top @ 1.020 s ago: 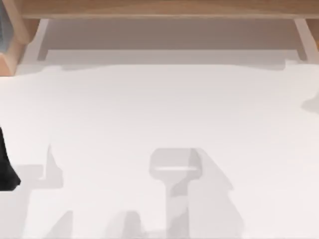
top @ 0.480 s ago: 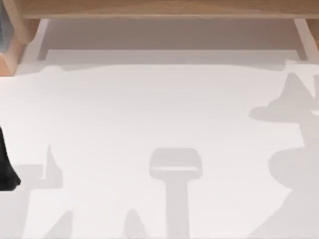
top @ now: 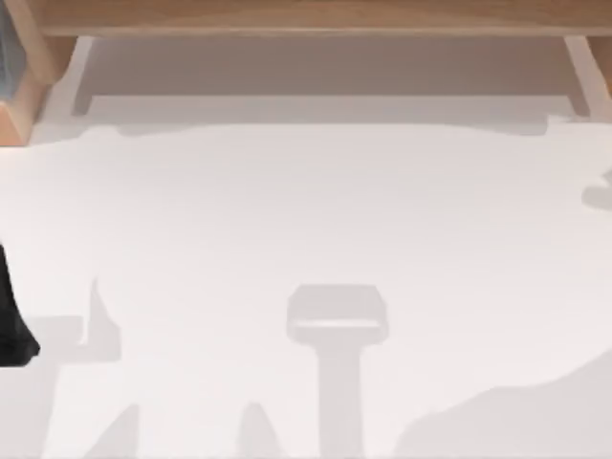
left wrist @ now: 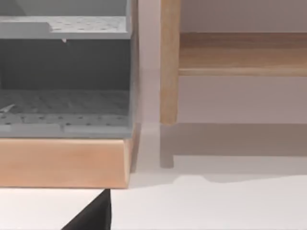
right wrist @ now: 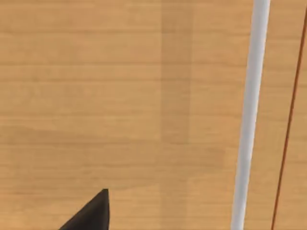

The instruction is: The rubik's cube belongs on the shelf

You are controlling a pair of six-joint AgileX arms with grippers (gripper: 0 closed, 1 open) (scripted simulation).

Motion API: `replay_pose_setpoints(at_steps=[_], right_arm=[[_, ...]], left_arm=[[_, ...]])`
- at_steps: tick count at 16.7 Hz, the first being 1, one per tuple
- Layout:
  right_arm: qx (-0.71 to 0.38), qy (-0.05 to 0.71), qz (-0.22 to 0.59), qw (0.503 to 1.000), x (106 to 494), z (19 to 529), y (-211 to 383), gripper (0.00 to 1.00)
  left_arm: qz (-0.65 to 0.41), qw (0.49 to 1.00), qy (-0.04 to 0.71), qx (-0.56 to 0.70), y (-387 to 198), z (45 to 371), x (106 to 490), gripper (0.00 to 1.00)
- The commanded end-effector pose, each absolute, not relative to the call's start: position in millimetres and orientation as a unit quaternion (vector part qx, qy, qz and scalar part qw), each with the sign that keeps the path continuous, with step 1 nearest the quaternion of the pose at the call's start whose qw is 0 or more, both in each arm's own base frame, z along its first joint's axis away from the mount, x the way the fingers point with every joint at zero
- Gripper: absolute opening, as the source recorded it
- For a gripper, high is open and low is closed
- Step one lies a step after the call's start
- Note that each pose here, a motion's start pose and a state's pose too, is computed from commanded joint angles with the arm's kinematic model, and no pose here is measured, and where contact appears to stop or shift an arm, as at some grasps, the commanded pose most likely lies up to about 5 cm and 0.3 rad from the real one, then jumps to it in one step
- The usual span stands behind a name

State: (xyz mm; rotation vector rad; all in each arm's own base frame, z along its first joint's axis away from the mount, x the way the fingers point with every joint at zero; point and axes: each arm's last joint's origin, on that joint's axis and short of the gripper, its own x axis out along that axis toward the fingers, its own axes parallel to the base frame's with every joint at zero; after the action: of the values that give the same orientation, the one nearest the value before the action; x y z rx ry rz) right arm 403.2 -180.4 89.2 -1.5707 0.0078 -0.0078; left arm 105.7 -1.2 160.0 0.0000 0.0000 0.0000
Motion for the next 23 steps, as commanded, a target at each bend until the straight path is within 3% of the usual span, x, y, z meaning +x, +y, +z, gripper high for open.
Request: replay_pose_setpoints(at_steps=[17, 23], right_arm=[[-0.707, 0.004, -0.004, 0.707, 428.2, 89.1, -180.7, 1.0], [-0.707, 0.004, -0.004, 0.707, 428.2, 89.1, -180.7, 0.55]], left_arm=[[0.0, 1.0, 0.0, 0.0, -1.2, 160.0, 105.7, 1.0], [0.0, 1.0, 0.0, 0.0, -1.2, 160.0, 105.7, 1.0]])
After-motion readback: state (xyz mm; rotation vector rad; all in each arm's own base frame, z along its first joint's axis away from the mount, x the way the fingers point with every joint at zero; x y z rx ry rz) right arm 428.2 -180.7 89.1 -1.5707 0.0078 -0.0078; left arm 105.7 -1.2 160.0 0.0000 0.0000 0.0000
